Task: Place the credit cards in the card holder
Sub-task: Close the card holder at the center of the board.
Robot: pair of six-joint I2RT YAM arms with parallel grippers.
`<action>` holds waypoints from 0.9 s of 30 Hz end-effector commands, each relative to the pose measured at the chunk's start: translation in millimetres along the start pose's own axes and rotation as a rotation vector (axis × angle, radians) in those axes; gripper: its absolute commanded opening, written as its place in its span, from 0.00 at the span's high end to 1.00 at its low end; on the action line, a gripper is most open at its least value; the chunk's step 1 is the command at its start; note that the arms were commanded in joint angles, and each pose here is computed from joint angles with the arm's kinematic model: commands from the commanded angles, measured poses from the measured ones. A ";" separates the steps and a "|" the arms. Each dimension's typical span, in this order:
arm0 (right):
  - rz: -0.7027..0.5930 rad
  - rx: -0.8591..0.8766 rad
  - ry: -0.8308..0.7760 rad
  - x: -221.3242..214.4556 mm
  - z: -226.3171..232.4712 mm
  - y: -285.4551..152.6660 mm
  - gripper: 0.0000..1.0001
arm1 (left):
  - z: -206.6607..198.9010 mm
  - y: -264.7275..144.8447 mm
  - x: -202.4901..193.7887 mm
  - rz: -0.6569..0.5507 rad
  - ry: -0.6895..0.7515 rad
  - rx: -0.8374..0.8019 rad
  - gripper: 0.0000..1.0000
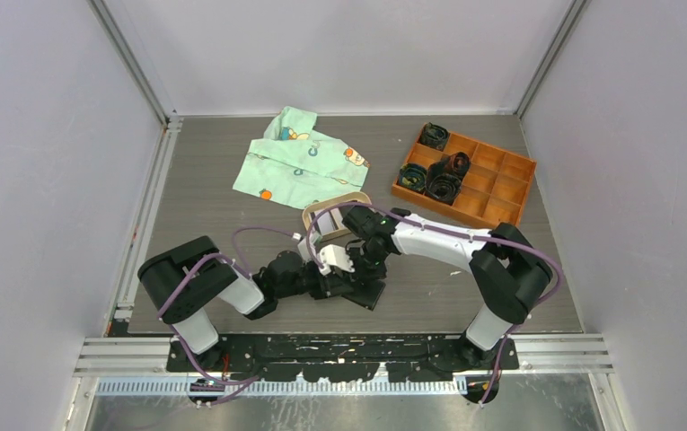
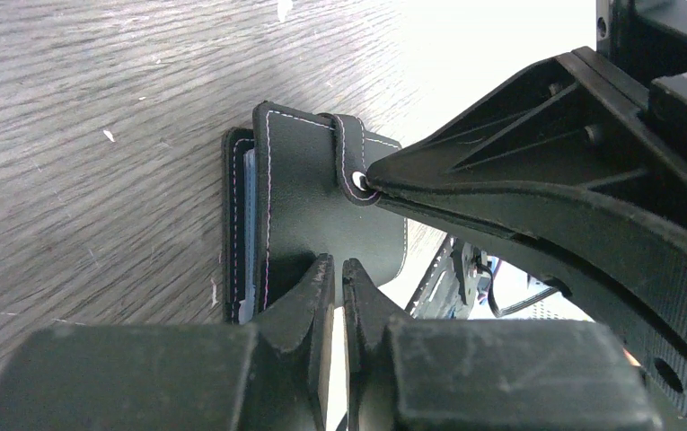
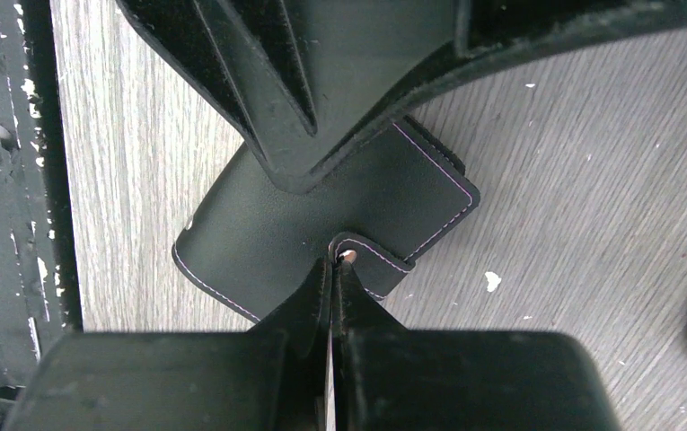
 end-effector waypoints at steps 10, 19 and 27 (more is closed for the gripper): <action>0.091 0.053 -0.128 -5.8 24.4 8.9 0.99 | -6.0 -0.6 6.0 -0.039 0.027 -0.033 0.91; 0.160 0.094 -0.196 -12.0 37.3 15.2 0.99 | -4.1 -0.3 5.2 -0.040 0.025 -0.029 0.91; 0.240 0.132 -0.260 -22.8 47.8 23.0 0.99 | -3.1 0.0 4.2 -0.043 0.017 -0.035 0.91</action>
Point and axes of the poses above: each gripper's point midway between its finger pads, its own y axis out along the fingers, its own z axis along the line the jaws close on, x = y × z, the point moved 2 cm from there along -y, back along the fingers, and after that the axes turned 6 degrees about y, right-handed, at the moved point
